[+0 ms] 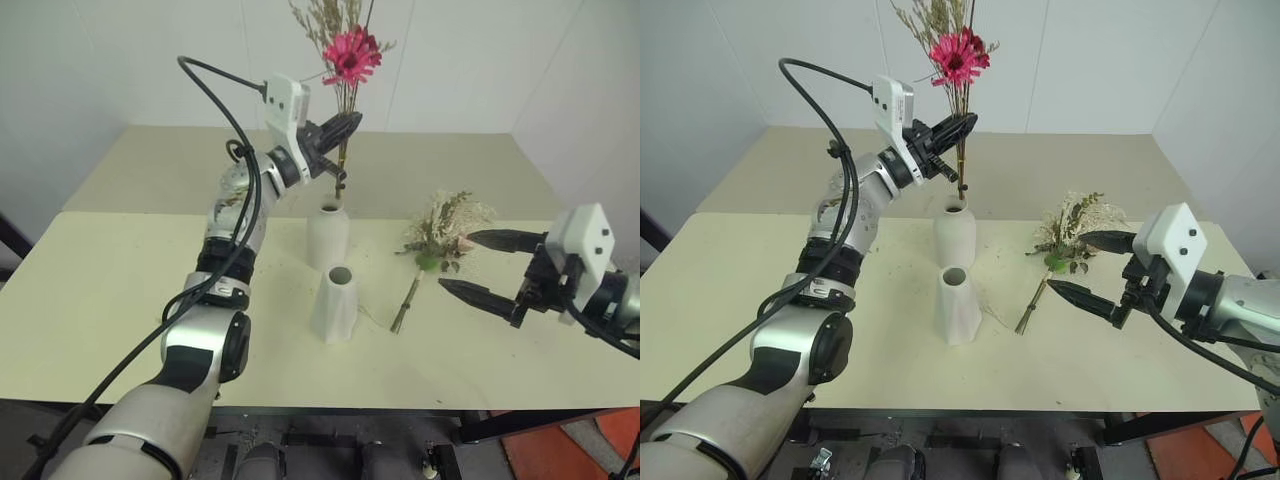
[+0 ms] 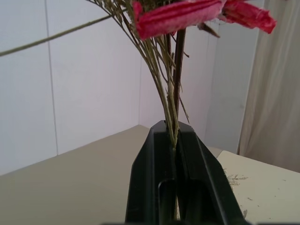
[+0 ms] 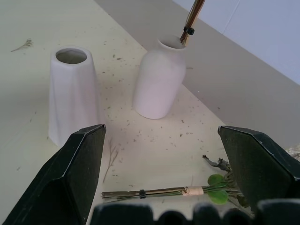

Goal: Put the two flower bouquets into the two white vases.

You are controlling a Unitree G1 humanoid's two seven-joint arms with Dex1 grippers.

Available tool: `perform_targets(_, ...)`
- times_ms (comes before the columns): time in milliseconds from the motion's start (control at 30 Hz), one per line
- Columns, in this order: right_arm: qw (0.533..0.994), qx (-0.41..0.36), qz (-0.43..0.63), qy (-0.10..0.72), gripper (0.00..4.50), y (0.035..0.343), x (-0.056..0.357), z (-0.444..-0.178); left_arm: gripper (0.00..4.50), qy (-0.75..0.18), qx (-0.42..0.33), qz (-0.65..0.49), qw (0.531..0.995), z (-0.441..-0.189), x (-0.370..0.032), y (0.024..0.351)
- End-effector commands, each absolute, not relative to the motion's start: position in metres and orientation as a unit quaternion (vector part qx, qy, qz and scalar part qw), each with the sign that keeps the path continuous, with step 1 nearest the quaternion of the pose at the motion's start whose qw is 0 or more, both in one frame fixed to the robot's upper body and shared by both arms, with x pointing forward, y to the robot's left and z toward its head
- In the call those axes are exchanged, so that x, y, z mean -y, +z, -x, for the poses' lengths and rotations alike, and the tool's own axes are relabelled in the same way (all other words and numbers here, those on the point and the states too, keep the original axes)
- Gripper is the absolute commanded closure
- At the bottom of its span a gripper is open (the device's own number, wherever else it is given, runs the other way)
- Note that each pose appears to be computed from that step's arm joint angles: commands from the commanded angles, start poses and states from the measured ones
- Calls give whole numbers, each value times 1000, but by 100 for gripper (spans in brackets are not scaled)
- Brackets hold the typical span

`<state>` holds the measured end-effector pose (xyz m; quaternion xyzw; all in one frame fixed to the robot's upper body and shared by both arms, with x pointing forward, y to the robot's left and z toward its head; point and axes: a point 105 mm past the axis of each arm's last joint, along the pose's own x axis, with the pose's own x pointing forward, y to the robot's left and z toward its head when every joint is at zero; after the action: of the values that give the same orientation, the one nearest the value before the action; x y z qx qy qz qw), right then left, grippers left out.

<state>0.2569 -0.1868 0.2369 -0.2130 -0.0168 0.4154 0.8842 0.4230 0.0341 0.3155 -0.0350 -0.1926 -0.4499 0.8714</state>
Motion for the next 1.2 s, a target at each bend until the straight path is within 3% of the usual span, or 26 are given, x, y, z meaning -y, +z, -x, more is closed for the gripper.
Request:
perform_targets(33,881,37,221,417,0,245,183,-254,447,-447,235,26,862,-415,-38,336)
perform_targets(367,879,34,216,423,0,243,181,-252,447,-449,237,28,861,-413,-40,335)
perform_targets(867,882,25,219,418,0,242,186,-251,447,-444,198,-12,874,-415,-43,307)
perform_targets(967,882,28,220,415,0,243,186,-250,377,-446,190,-16,875,-415,-44,303)
perform_targets(1200,885,27,221,409,0,243,187,-248,149,-451,179,-16,874,-413,-46,298)
